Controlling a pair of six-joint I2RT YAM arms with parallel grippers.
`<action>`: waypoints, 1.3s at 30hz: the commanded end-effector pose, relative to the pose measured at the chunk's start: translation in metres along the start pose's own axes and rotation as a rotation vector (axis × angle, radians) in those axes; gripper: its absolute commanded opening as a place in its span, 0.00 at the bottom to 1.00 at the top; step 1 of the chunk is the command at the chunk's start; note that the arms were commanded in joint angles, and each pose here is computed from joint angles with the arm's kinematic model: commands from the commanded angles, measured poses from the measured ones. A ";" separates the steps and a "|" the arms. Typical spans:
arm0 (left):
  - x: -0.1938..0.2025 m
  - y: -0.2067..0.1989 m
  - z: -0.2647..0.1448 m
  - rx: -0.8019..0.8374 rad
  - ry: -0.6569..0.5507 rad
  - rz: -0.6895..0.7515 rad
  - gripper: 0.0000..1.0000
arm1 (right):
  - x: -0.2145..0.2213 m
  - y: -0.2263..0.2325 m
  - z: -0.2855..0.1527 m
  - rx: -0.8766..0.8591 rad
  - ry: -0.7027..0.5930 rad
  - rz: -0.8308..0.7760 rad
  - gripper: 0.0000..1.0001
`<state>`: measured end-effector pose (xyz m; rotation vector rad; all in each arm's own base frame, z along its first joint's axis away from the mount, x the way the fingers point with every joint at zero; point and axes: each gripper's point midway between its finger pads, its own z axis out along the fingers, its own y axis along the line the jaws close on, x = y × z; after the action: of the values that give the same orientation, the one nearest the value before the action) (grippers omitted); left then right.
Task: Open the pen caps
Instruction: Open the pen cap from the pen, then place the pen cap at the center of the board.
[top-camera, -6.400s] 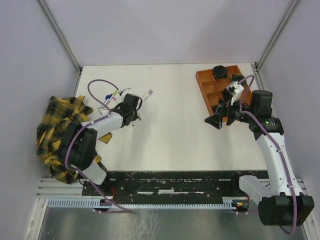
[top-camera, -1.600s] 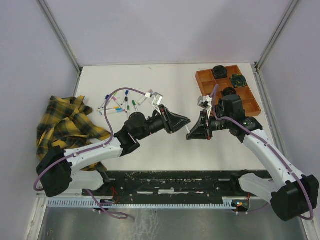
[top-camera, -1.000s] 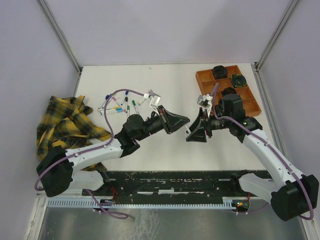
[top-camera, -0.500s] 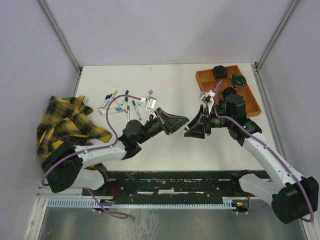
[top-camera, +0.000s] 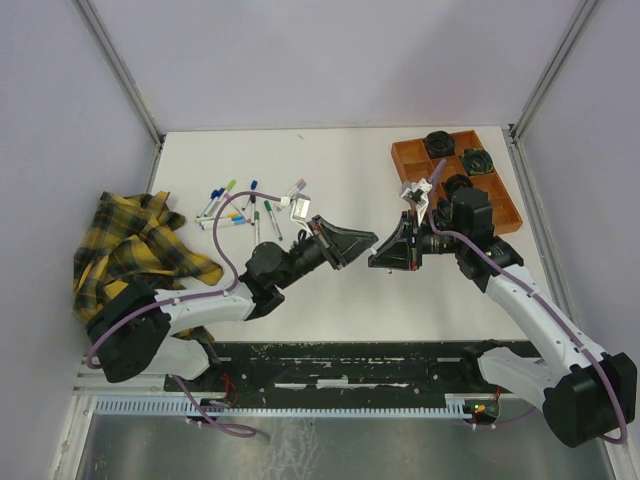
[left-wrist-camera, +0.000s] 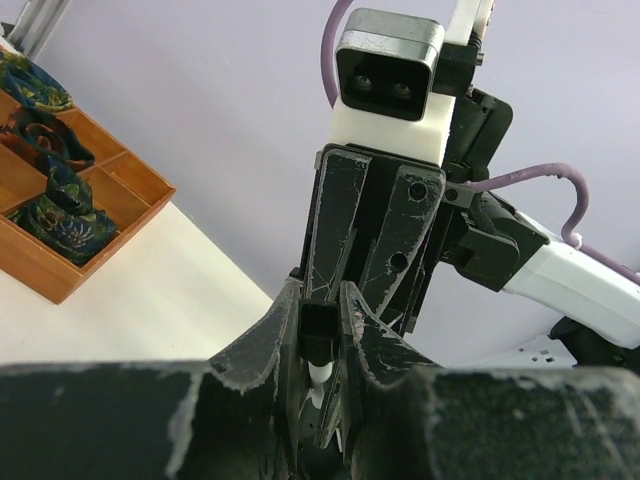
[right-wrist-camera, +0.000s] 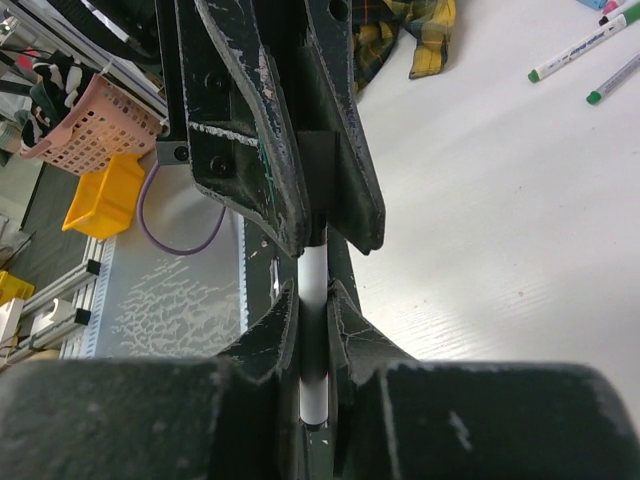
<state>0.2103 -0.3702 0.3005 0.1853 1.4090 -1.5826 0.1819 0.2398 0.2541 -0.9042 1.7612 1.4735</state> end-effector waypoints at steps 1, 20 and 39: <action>-0.027 -0.012 0.000 0.023 -0.117 0.019 0.03 | -0.007 0.006 -0.001 -0.021 0.001 -0.050 0.00; -0.192 -0.008 -0.029 -0.020 -0.552 0.199 0.03 | 0.000 -0.003 -0.003 0.027 0.060 -0.059 0.00; -0.024 0.236 -0.052 -0.897 0.037 -0.055 0.03 | 0.019 -0.061 -0.019 0.327 0.184 -0.132 0.00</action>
<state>0.3449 -0.2832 0.1767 -0.2334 1.8325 -1.0375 0.2075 0.2130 0.2014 -0.9777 1.9873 1.0834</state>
